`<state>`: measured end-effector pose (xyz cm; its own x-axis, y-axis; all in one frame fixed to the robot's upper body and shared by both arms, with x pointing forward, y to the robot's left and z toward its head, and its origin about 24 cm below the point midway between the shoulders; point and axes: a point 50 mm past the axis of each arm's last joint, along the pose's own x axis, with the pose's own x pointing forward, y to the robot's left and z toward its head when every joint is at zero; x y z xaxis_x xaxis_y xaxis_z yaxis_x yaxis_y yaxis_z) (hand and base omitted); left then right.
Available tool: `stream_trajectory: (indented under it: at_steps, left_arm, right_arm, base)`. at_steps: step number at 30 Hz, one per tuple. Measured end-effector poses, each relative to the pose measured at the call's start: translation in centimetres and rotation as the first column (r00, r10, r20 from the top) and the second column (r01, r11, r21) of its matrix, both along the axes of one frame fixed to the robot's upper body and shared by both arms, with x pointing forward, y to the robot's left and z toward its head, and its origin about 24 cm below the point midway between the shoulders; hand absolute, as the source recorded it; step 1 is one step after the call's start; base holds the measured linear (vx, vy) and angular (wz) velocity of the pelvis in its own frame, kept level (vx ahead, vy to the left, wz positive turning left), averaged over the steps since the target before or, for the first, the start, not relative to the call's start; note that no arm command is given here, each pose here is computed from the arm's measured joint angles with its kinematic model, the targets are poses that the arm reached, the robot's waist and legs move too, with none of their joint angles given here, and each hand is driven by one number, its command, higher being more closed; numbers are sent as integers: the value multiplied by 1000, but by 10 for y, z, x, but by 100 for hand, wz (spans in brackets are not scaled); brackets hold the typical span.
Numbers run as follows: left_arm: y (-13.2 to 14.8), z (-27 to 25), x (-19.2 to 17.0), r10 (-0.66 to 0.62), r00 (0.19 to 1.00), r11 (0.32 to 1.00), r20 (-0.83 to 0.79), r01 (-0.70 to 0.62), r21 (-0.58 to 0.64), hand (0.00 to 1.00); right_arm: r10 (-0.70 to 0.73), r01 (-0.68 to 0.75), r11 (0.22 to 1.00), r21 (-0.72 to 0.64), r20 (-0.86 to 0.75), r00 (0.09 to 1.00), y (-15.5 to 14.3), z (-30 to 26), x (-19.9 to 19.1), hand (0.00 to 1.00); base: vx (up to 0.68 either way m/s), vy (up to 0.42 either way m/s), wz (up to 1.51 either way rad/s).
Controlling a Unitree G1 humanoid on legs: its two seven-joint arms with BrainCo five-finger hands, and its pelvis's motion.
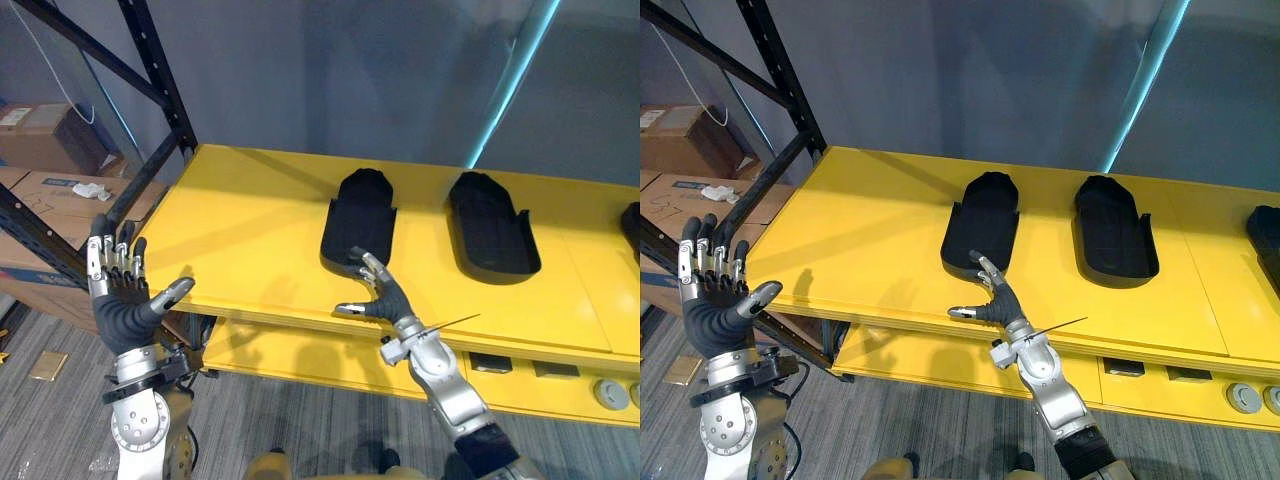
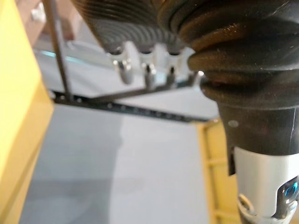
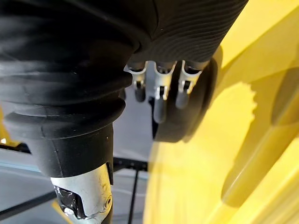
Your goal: Walk over and take plastic housings, then place them on the shelf
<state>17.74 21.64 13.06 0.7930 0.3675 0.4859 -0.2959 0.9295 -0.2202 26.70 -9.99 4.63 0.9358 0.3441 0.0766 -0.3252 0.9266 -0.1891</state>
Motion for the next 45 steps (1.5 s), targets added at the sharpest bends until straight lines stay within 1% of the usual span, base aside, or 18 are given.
stream_trajectory:
  at_steps: [11, 19, 24, 28, 30, 31, 32, 33, 34, 35, 36, 37, 38, 40, 42, 43, 44, 45]
  left_arm:
    - [-2, -1, 0, -13, 1000, 1000, 5, 13, -10, 0]
    - [-2, -1, 0, -20, 1000, 1000, 5, 20, -6, 0]
    - [-4, -1, 0, -44, 999, 999, 7, 44, 6, 0]
    - [-5, 1, 0, -61, 998, 998, 13, 61, 11, 0]
    - [-7, 5, -1, -85, 996, 996, 35, 84, 24, 0]
    - [-8, 7, -1, -98, 994, 995, 48, 97, 28, 0]
    - [-10, 9, -2, -126, 990, 992, 68, 126, 17, 0]
    - [-14, 11, -1, -156, 984, 988, 85, 154, 27, 0]
    - [-16, 11, -1, -166, 982, 986, 93, 164, 29, 0]
    - [-19, 13, 0, -186, 977, 983, 107, 184, 26, 0]
    - [-22, 15, 2, -212, 969, 977, 124, 210, 26, 0]
    - [-23, 16, 4, -227, 964, 974, 136, 226, 20, 0]
    - [-27, 19, 6, -252, 955, 967, 158, 253, 11, 0]
    - [-32, 25, 11, -277, 941, 960, 192, 280, 10, 0]
    - [-36, 29, 14, -300, 928, 952, 219, 307, 1, 0]
    - [-38, 31, 16, -297, 926, 951, 231, 308, -10, 0]
    - [-38, 32, 17, -292, 928, 953, 234, 303, -16, 0]
    - [-39, 33, 19, -285, 928, 953, 239, 300, -27, 0]
  right_arm:
    - [-46, 47, 999, 17, -12, 999, 2, -1, 11, 0]
    - [-89, 89, 996, 13, 30, 996, 4, 4, 14, 0]
    - [-141, 139, 990, 37, 58, 988, -1, 10, 18, 0]
    - [-142, 138, 989, 49, 76, 987, 0, 14, 19, 0]
    - [-138, 131, 989, 70, 112, 984, 1, 23, 17, 0]
    - [-133, 119, 988, 98, 154, 979, 1, 34, 14, 0]
    - [-138, 105, 983, 152, 231, 963, -1, 52, 6, 0]
    - [-167, 95, 970, 225, 327, 930, -9, 73, -7, 0]
    - [-183, 88, 962, 259, 370, 911, -15, 83, -13, 0]
    - [-234, 93, 946, 311, 454, 860, -29, 101, -26, 0]
    - [-303, 126, 928, 352, 513, 803, -46, 114, -38, 0]
    - [-339, 153, 920, 362, 534, 774, -56, 118, -44, 0]
    - [-411, 224, 900, 374, 555, 723, -74, 121, -55, 0]
    - [-540, 382, 841, 384, 540, 645, -106, 117, -73, 0]
    - [-613, 489, 789, 371, 514, 599, -125, 110, -89, 0]
    - [-666, 584, 740, 334, 487, 565, -142, 102, -102, 0]
    - [-684, 617, 720, 317, 475, 554, -148, 99, -107, 0]
    - [-717, 675, 680, 287, 451, 531, -157, 93, -116, 0]
  base:
    - [0, 0, 0]
    - [3, 0, 4]
    - [0, 0, 0]
    - [1, 0, -1]
    - [0, 2, -16]
    - [8, 5, -31]
    - [20, 16, -36]
    - [40, 24, -37]
    - [47, 32, -50]
    - [47, 34, -62]
    - [34, 26, -69]
    - [26, 24, -79]
    - [24, 23, -83]
    - [6, 33, -97]
    - [11, 10, -86]
    - [37, 4, -81]
    - [49, 29, -94]
    - [42, 21, -63]
